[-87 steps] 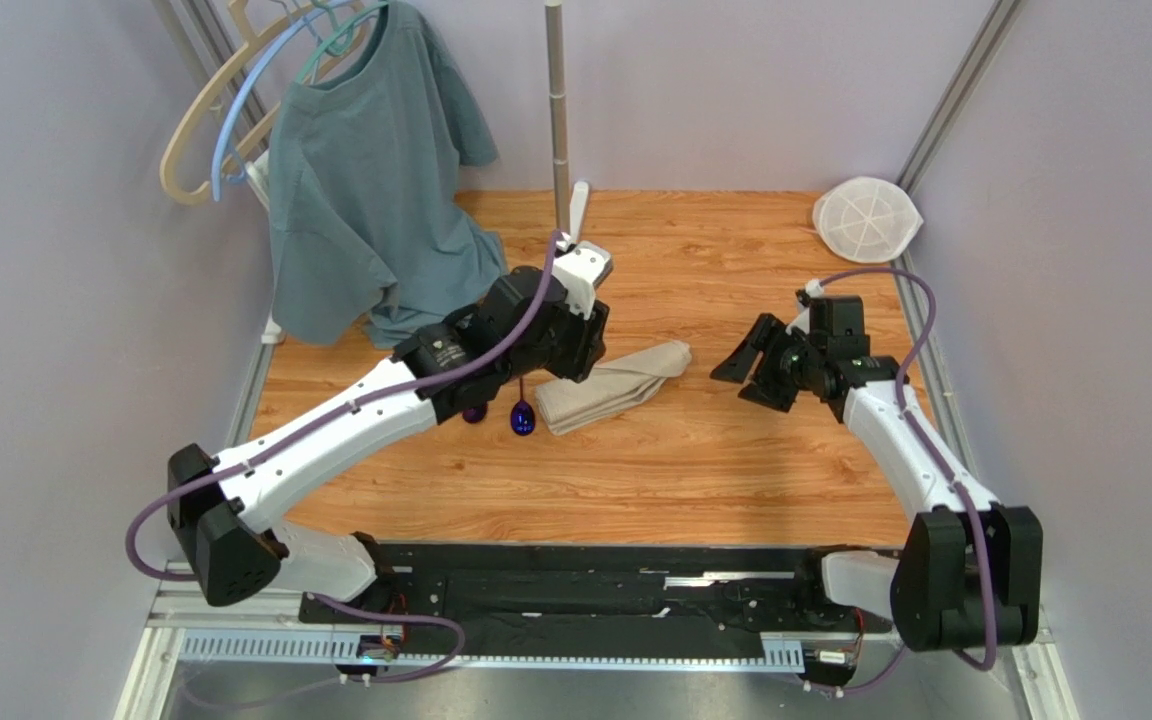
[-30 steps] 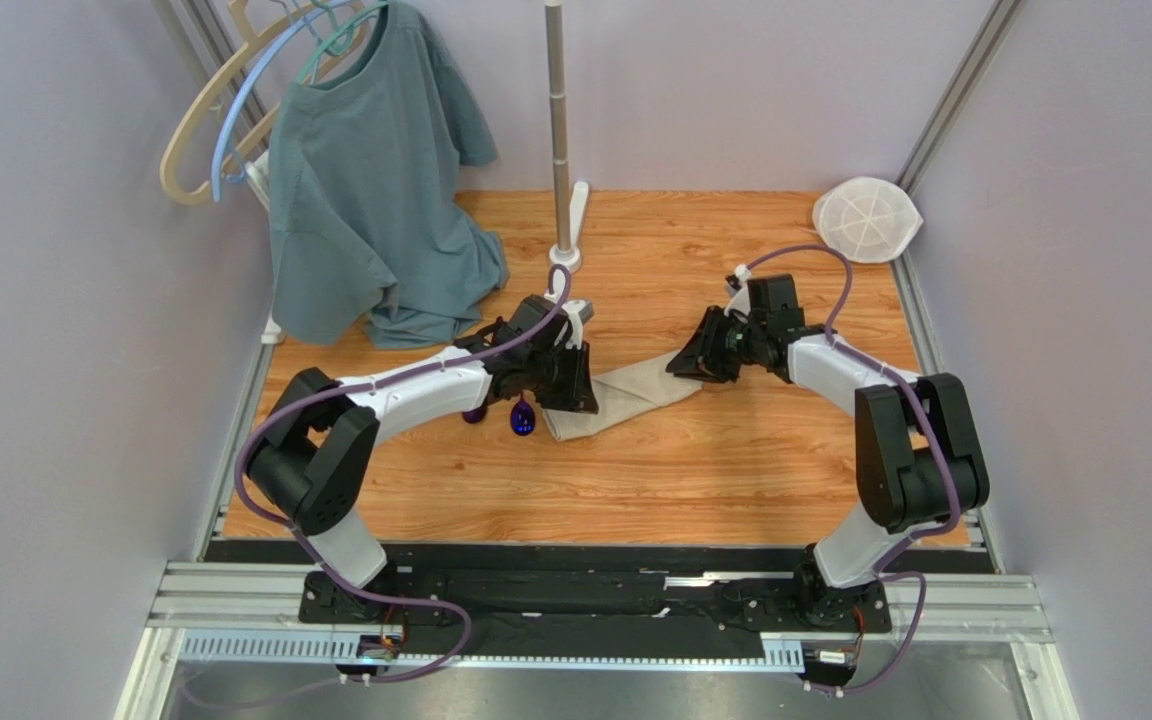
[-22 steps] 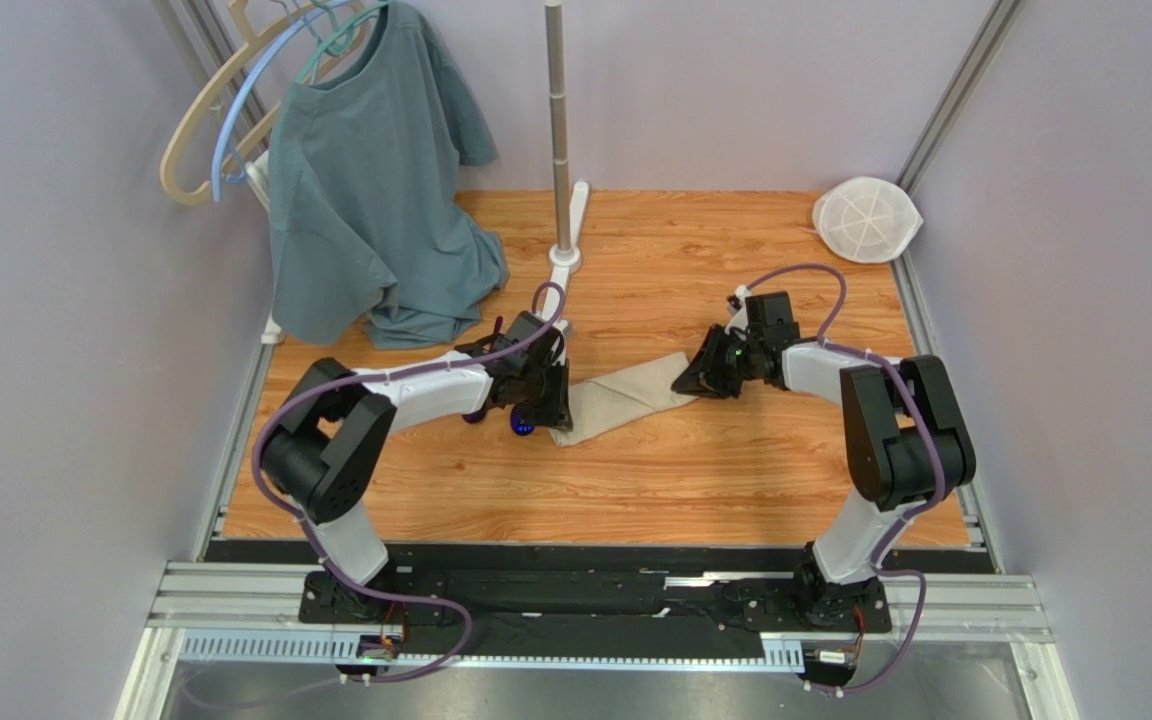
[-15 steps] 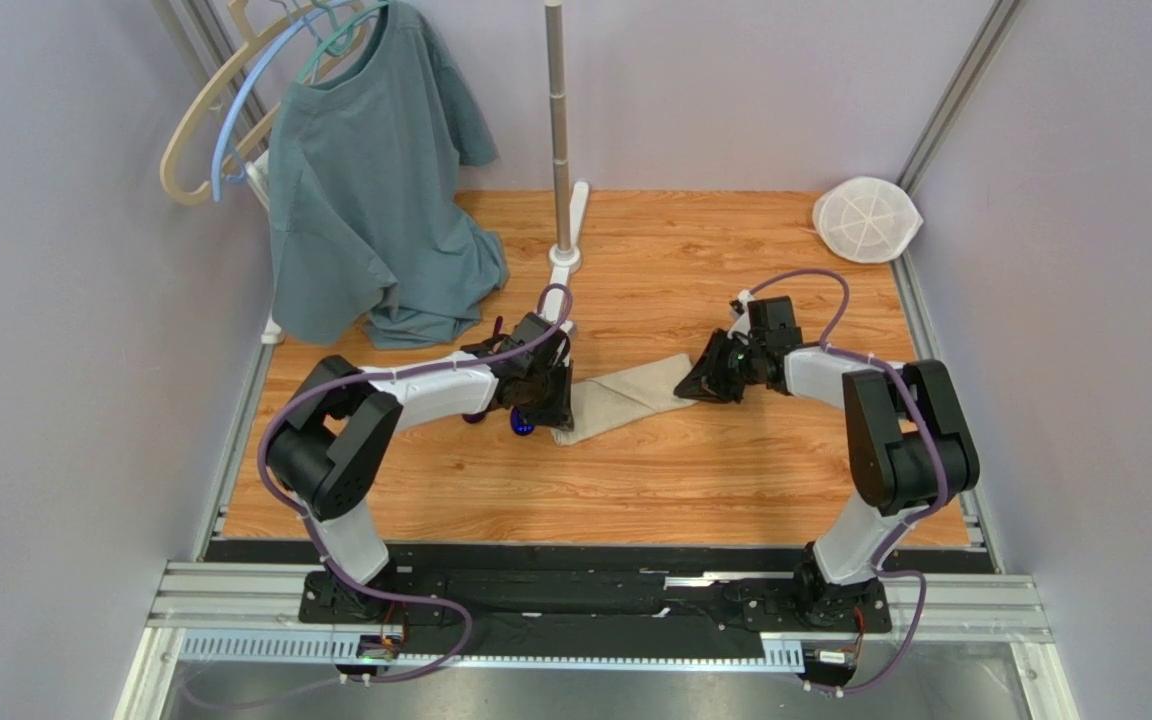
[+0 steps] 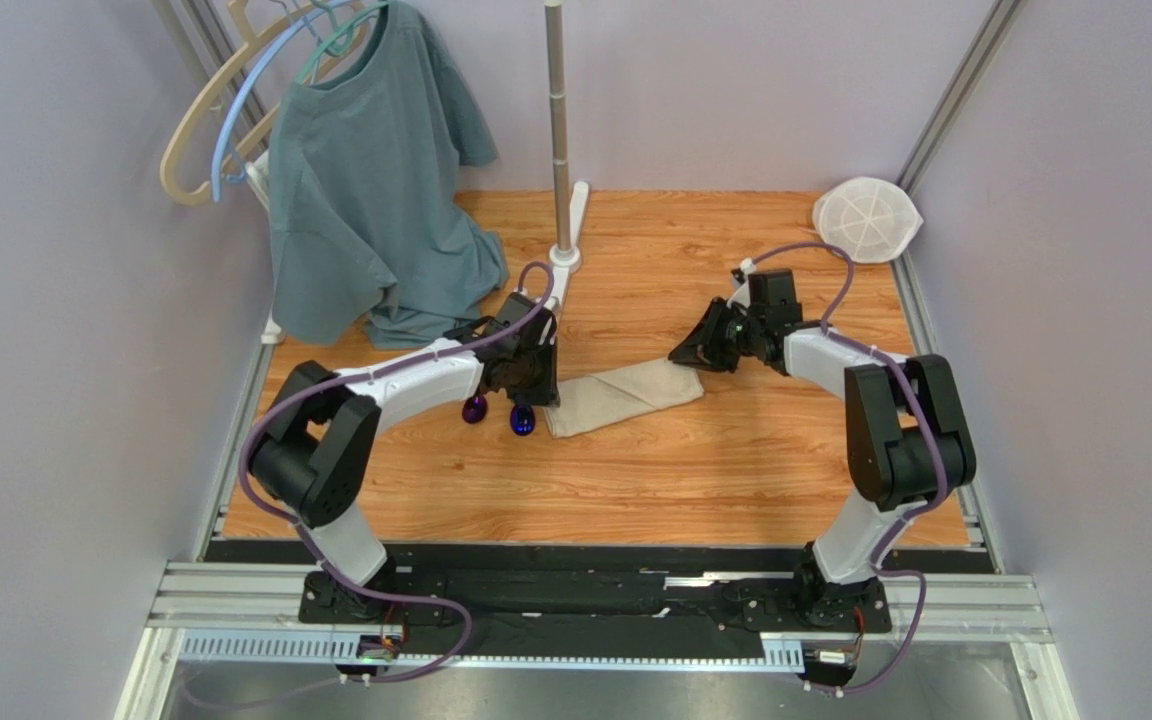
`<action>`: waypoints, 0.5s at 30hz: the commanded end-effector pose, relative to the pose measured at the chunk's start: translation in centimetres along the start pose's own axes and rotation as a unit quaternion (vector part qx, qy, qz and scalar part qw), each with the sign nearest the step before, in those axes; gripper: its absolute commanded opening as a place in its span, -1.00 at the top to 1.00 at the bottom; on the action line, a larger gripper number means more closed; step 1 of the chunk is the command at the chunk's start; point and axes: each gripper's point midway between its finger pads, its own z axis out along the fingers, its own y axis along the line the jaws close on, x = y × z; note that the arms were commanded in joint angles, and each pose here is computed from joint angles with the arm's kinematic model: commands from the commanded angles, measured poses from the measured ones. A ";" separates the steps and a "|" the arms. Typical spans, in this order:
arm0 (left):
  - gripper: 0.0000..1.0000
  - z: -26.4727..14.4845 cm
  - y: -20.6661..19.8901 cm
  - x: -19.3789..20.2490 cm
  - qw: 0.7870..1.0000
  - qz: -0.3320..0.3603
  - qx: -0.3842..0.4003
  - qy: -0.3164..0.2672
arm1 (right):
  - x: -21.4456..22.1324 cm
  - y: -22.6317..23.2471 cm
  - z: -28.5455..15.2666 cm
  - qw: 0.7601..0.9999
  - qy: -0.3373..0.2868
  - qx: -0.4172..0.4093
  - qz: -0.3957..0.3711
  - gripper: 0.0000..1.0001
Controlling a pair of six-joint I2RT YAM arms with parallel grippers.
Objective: Fold the napkin into a case and place the utensils inside
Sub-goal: Rotate the smaller rectangle-folded napkin at the center of the board.
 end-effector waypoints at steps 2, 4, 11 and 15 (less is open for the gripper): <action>0.70 3.2 1.0 1.4 0.998 -0.023 -0.007 0.053 | 1.4 -3.7 1.8 0.999 0.004 0.031 0.026 0.70; 0.70 3.7 0.8 1.0 0.998 -0.022 -0.004 0.051 | 2.3 -5.5 2.3 0.998 0.011 0.050 0.036 0.71; 0.70 5.6 0.8 -2.1 0.998 0.009 -0.032 0.045 | 3.6 -9.4 0.2 0.992 -0.004 0.105 0.071 0.75; 0.70 6.6 -0.3 -5.6 0.998 0.031 -0.037 0.028 | 5.6 -9.6 -0.9 0.991 -0.003 0.103 0.083 0.74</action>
